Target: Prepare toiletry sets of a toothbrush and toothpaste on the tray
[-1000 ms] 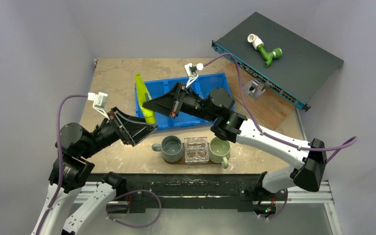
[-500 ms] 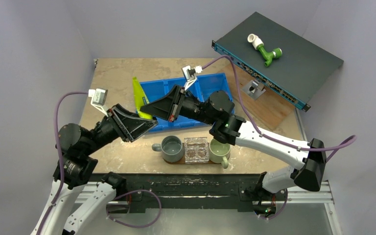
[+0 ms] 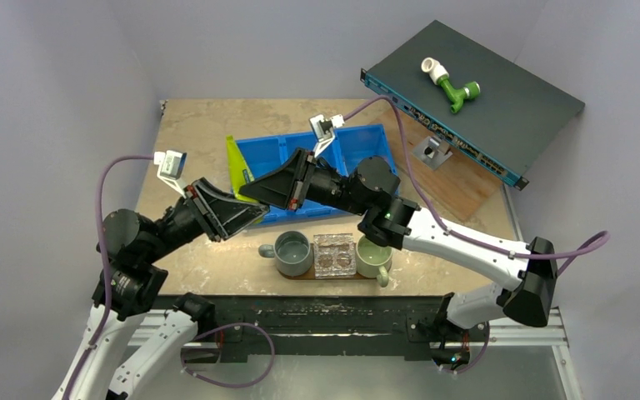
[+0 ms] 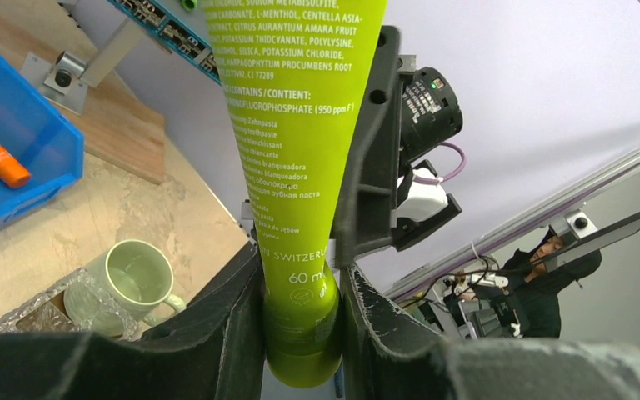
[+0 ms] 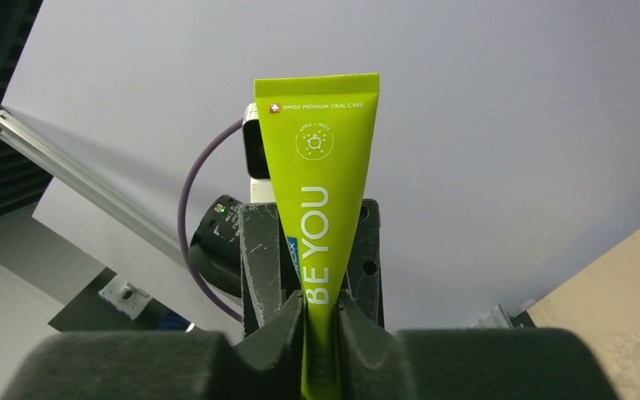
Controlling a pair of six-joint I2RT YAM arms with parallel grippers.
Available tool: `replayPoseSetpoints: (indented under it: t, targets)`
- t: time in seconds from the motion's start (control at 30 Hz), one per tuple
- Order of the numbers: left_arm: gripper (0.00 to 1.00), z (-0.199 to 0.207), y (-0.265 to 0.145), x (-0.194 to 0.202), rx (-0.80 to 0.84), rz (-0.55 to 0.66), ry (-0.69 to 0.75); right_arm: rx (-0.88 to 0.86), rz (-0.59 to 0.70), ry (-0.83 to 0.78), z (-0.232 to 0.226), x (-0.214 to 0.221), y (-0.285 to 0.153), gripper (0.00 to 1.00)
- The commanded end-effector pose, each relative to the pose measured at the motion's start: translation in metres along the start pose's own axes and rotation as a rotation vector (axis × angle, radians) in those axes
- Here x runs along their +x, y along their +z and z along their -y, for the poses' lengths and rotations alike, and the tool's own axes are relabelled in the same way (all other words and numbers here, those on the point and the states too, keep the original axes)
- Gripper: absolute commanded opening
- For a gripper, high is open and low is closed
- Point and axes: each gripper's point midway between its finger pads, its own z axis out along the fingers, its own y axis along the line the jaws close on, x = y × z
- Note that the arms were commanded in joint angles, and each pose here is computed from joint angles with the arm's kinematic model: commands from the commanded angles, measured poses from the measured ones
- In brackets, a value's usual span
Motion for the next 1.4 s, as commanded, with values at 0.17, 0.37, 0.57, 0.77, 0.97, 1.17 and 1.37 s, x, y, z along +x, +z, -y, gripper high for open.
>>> replayPoseSetpoints:
  t: [0.17, 0.37, 0.57, 0.77, 0.97, 1.17, 1.37]
  targets:
    - [0.0, -0.002, -0.009, 0.014, -0.01, -0.079, 0.117, 0.009, 0.09, -0.17, -0.034, -0.033, -0.02, 0.47]
    - [0.0, -0.023, -0.013, 0.026, -0.08, -0.154, 0.188, 0.164, 0.079, -0.294, -0.018, -0.043, -0.03, 0.51]
    - [0.0, -0.056, -0.023, 0.04, -0.208, -0.263, 0.284, 0.329, 0.039, -0.371, 0.002, -0.048, -0.049, 0.58]
    - [0.0, -0.081, -0.035, 0.045, -0.324, -0.37, 0.379, 0.522, -0.026, -0.414, 0.03, -0.048, -0.067, 0.6]
    - [0.0, -0.096, -0.053, 0.043, -0.443, -0.444, 0.488, 0.638, -0.07, -0.428, 0.05, -0.047, -0.086, 0.65]
    - [0.0, -0.11, -0.063, 0.045, -0.55, -0.527, 0.602, 0.617, -0.12, -0.359, 0.056, -0.042, -0.093, 0.67]
    - [0.0, -0.119, -0.073, 0.043, -0.646, -0.608, 0.744, 0.518, -0.216, -0.238, 0.063, -0.031, -0.097, 0.67]
